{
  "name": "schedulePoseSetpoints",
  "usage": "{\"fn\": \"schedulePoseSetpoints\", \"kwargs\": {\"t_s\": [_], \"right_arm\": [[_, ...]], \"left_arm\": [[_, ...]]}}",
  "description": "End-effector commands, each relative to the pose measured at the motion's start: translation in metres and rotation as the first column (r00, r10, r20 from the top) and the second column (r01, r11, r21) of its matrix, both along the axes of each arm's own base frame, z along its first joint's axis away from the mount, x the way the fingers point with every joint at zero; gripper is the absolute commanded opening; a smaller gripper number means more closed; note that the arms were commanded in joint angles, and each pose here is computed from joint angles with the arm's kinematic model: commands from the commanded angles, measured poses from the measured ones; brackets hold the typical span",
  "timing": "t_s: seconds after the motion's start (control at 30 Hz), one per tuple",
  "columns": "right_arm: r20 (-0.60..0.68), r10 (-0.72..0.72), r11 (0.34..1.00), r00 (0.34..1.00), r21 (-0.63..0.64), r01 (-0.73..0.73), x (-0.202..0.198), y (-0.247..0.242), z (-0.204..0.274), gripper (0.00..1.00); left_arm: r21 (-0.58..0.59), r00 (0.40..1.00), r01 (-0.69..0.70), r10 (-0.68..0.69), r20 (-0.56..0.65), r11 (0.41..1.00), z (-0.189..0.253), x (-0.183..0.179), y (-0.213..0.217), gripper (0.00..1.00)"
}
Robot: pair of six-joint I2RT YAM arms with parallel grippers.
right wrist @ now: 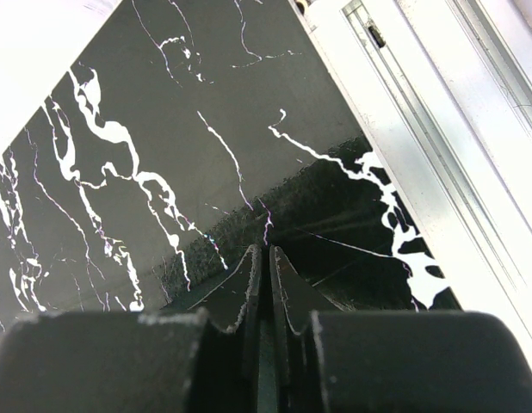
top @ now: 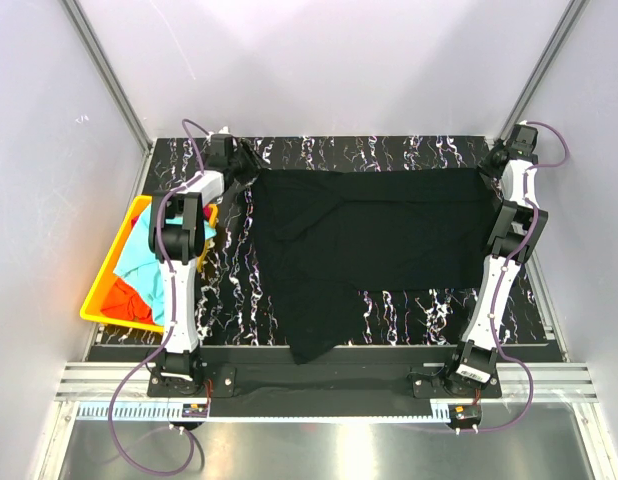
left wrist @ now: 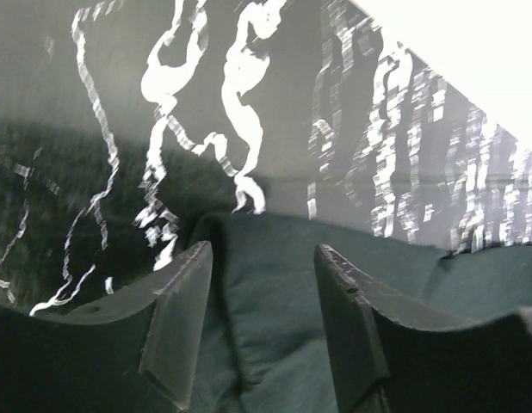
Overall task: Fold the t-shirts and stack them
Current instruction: Fold the tshirt
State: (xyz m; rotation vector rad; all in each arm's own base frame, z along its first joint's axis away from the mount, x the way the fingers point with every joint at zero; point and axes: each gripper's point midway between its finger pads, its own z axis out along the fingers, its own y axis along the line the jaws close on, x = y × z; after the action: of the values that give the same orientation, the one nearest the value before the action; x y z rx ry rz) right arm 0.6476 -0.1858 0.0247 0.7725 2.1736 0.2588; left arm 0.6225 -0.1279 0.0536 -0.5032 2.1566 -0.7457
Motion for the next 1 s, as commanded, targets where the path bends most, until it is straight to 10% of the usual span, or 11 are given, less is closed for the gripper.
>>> {"fn": "schedulePoseSetpoints", "kwargs": {"t_s": [0.0,0.23,0.5,0.6,0.97], "right_arm": [[-0.004,0.004,0.999,1.0,-0.032,-0.004,-0.001,-0.004,0.005,0.11],[-0.004,0.005,0.999,1.0,-0.031,-0.006,-0.002,-0.005,0.005,0.1],[-0.008,0.002,1.0,1.0,-0.028,-0.003,-0.003,-0.006,0.004,0.1],[-0.008,0.001,1.0,1.0,-0.028,-0.001,-0.003,-0.007,0.004,0.06],[-0.015,-0.082,0.995,0.997,-0.066,0.08,-0.007,-0.028,0.006,0.0]], "left_arm": [[0.026,0.999,-0.015,0.016,-0.035,1.0,-0.009,0.0,0.004,0.55],[0.022,0.997,-0.029,0.031,-0.066,0.999,-0.02,0.001,0.001,0.55],[-0.03,0.993,-0.08,0.077,-0.091,0.996,-0.028,0.01,-0.001,0.28],[-0.037,0.992,-0.096,0.092,-0.086,0.995,-0.03,0.017,-0.002,0.0],[0.041,0.987,-0.16,0.161,-0.021,0.986,-0.01,0.029,0.025,0.0]]}}
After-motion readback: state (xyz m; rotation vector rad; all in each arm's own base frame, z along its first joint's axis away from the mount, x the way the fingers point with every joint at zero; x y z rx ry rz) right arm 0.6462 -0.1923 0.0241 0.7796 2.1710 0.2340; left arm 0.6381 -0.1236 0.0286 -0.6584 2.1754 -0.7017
